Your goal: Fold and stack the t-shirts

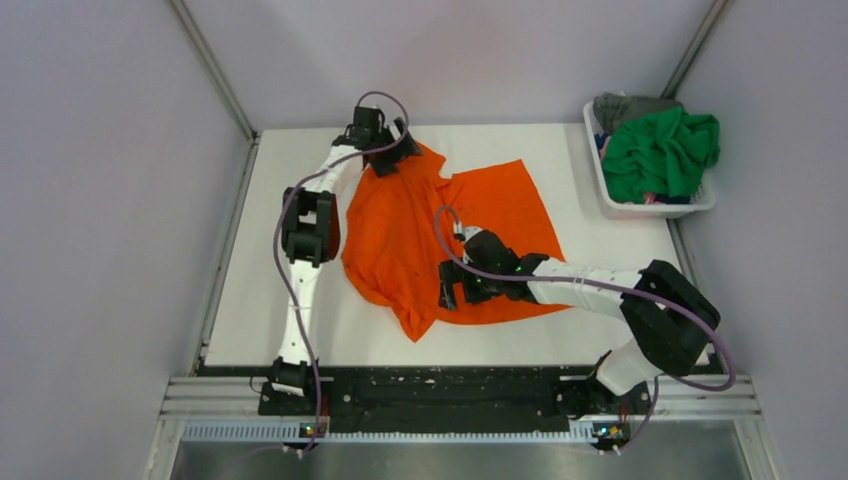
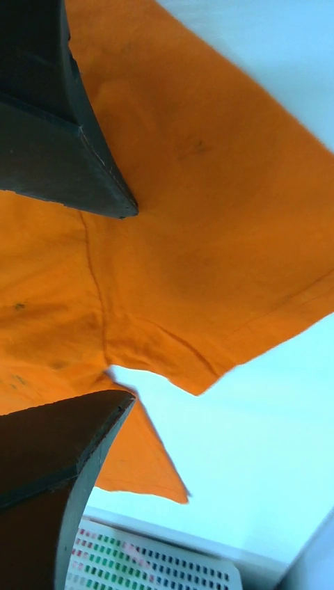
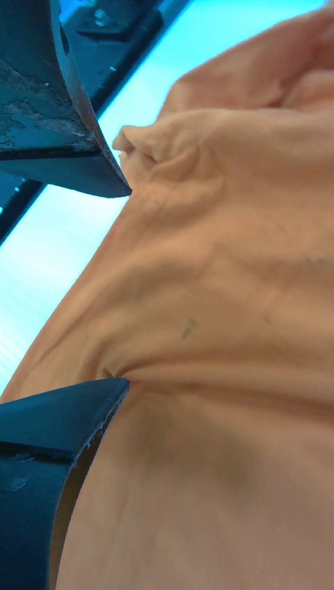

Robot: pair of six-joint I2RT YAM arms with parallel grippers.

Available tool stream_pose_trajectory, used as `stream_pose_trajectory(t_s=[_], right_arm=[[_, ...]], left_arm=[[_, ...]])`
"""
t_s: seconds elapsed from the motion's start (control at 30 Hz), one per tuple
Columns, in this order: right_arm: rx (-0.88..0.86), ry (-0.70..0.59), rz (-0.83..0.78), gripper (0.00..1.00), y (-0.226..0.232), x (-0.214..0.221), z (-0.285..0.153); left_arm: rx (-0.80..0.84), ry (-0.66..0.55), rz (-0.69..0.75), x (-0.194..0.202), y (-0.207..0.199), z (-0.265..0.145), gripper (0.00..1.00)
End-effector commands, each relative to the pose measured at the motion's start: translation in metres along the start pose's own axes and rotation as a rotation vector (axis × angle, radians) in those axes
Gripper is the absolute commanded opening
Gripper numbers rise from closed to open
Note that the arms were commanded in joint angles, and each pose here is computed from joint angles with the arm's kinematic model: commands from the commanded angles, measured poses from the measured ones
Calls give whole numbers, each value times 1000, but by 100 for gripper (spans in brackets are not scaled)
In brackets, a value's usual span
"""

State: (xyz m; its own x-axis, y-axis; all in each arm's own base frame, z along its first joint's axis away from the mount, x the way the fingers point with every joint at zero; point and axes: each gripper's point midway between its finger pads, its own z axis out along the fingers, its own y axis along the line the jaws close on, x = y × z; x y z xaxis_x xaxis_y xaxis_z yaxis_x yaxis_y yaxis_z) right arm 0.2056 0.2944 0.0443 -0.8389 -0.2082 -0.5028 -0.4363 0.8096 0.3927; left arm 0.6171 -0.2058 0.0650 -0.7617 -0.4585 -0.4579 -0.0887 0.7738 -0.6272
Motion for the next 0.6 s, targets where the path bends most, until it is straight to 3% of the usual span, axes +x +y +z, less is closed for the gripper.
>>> stream_pose_trajectory(t_s=[0.0,0.13,0.27,0.4,0.57], right_arm=[[151,-207,-8,99,-14,-57,-34],[201,-323,67,99,-30,-78,-63],[258,-356,237,99,-70,-76,-79],[311,-357,340,99,-106,-61,-85],[361,-348,397,98,-130,-49,-83]], left_arm=[[37,-61,84,-22,-32,-56,99],[17,-78,98,-24,-51,-112,99],[36,-83,75,17,-66,-187,99],[-11,-121,106,98,-48,-236,99],[-41,9,-10,226,14,-269,98]])
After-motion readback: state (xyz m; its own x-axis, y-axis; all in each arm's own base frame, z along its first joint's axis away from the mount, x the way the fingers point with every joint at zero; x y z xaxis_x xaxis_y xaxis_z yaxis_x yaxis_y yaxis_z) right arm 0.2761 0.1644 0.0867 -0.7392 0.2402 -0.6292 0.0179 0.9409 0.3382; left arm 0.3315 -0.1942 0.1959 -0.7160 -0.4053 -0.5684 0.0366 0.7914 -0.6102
